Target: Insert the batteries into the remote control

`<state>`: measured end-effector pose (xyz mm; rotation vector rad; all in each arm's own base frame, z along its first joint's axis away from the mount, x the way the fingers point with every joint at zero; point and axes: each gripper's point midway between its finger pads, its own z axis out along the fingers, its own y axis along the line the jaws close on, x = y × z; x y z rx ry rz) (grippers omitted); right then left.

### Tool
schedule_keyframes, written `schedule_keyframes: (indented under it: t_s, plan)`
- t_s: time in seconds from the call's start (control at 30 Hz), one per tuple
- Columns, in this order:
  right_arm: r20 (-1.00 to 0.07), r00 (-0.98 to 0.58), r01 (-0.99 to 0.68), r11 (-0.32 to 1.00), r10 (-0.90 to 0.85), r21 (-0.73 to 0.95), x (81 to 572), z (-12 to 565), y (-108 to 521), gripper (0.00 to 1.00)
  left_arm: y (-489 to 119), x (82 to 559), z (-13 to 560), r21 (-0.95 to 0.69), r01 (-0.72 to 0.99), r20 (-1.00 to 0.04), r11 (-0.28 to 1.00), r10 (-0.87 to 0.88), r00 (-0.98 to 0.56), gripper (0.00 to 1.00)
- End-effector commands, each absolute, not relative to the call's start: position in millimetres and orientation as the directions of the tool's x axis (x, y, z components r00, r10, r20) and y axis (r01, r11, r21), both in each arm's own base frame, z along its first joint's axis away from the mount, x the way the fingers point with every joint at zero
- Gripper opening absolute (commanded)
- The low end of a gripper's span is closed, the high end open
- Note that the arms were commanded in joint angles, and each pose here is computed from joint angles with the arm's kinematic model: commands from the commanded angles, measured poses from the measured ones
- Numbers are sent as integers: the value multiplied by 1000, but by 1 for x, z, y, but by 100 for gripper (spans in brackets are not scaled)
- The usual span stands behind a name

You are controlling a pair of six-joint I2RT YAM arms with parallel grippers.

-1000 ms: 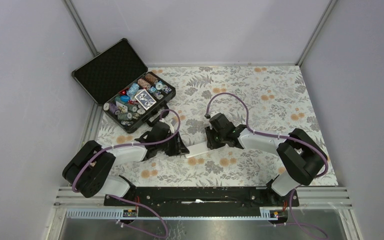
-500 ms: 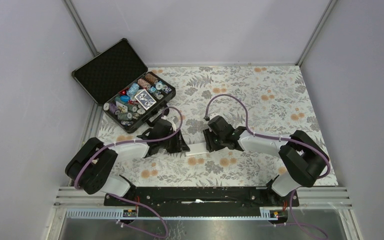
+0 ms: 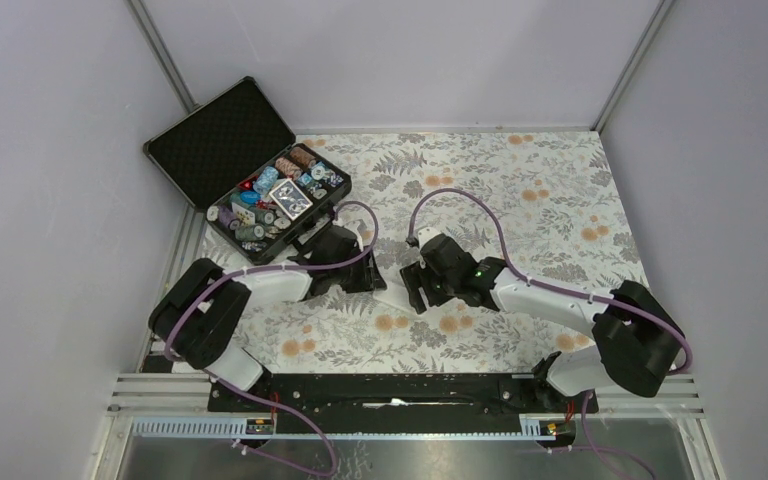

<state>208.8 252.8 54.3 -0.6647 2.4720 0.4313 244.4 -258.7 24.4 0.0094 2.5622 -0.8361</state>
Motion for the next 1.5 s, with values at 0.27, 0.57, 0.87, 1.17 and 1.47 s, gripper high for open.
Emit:
schedule_keyframes:
  t_s: [0.27,0.57,0.87,1.17,1.47]
  plan:
    - [-576,-688,-639,745,-440,194,203,48,272,89,-264,273,45,-506,170,-490,846,-120,-864,46]
    - [-516,-727,-637,725,-452,262,196,27,286,89,-240,263,59,-482,144,-543,864,-165,-823,57]
    - [-483,-723,-644,735,-493,214,189,11,289,84,-222,244,60,-516,108,-552,850,-233,-801,61]
    - [-440,-708,-640,765,-553,68,188,-8,273,80,-226,230,59,-582,108,-517,806,-263,-815,63]
    - [-424,-701,-632,775,-573,-2,187,-11,266,61,-228,222,54,-612,100,-488,785,-275,-828,63]
